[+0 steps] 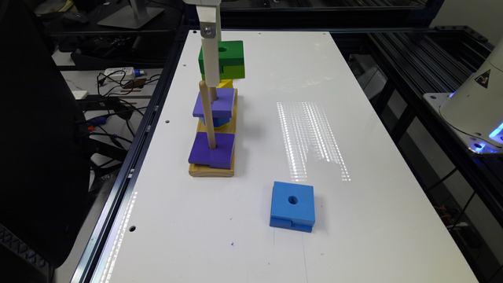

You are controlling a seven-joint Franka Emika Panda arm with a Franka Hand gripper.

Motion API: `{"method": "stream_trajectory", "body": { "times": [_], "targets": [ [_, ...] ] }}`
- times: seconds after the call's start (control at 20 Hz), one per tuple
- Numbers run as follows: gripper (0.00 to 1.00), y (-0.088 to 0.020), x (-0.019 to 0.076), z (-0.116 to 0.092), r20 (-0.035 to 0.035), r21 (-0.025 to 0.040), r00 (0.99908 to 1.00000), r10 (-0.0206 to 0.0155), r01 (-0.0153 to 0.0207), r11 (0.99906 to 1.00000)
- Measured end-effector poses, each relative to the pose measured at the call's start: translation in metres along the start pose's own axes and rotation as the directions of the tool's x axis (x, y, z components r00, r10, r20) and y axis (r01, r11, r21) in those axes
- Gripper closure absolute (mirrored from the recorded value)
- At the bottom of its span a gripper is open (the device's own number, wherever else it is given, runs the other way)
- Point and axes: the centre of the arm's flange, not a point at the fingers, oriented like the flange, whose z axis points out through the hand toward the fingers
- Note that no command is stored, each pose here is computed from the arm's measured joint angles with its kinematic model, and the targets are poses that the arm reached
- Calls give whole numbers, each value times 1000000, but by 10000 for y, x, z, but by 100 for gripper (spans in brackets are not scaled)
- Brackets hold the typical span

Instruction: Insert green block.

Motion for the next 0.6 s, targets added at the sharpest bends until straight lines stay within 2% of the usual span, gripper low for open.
{"method": "stream_trajectory", "body": {
  "times": [0.2,0.6],
  "targets": [
    [100,-3,6,44,2888,-1442,999996,488,-484,999999],
    [100,-5,9,57,3360,-1250,999994,641,-637,999999]
  ]
}}
